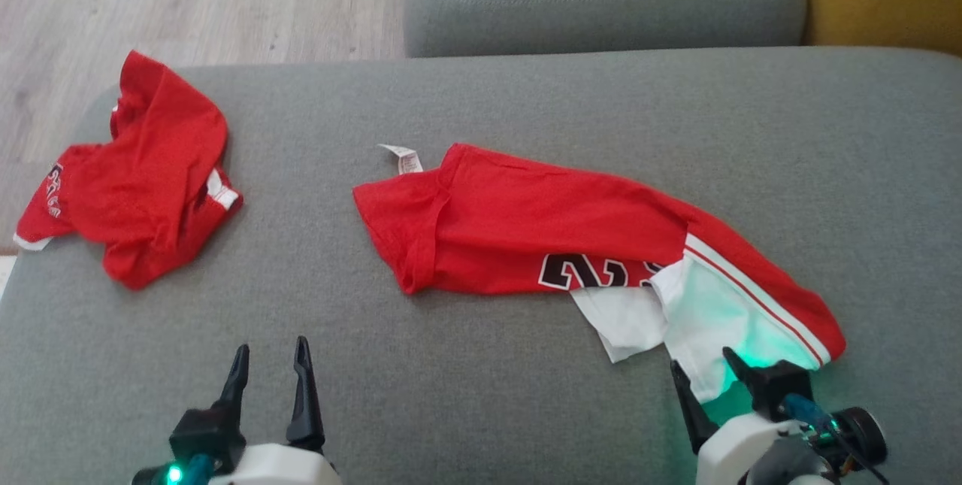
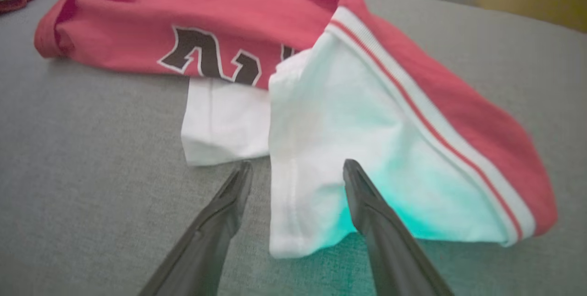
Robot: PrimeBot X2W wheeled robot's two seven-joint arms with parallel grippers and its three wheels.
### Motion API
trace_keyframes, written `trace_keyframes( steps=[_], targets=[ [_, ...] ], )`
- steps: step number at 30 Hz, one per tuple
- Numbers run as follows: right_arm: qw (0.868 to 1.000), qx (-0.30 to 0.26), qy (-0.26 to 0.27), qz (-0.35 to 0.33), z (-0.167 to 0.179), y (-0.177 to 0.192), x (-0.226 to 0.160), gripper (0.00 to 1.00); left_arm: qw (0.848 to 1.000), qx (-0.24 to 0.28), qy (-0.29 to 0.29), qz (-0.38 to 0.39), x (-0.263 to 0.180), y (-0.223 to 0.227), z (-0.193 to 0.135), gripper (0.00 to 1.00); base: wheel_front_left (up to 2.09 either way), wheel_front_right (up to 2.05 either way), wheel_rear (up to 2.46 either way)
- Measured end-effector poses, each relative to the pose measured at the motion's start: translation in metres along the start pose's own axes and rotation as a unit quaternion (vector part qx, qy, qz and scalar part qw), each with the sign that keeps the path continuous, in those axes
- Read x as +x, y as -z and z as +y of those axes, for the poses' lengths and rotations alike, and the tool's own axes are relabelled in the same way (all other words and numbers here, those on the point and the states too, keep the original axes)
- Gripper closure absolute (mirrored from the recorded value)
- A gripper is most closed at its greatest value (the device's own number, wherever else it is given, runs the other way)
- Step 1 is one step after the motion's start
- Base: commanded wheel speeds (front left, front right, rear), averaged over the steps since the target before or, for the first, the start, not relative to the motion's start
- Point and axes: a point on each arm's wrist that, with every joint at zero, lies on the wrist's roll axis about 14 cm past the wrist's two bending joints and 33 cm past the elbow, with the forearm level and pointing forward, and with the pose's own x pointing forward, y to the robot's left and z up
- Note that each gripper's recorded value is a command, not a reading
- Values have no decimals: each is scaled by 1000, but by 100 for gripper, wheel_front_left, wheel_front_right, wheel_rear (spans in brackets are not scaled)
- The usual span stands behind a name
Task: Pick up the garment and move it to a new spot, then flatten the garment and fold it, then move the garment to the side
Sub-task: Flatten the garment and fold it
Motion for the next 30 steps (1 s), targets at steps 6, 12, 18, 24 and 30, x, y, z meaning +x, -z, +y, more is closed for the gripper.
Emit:
trace_keyframes(
  steps=[6, 12, 18, 24, 30],
  targets=[
    [999, -19, -4, 49, -1, 12, 13, 0, 1000, 4, -5, 10, 5, 5, 3, 0, 0, 0, 0],
    [994, -30, -17, 105, 5, 30, 16, 0, 1000, 3, -1, 6, 15, 2, 1, 0, 0, 0, 0],
    [994, -39, 2, 106, -13, 23, 15, 100, 1000, 3, 2, 7, 16, 3, -1, 0, 0, 0, 0],
    [997, -61, 39, 37, -46, -33, 10, 100, 1000, 3, 7, 4, 19, 1, -4, 0, 0, 0, 0],
    [985, -121, 81, -88, -87, -158, 7, 100, 1000, -3, 20, 5, 21, 1, -13, 0, 0, 0, 0]
  ],
)
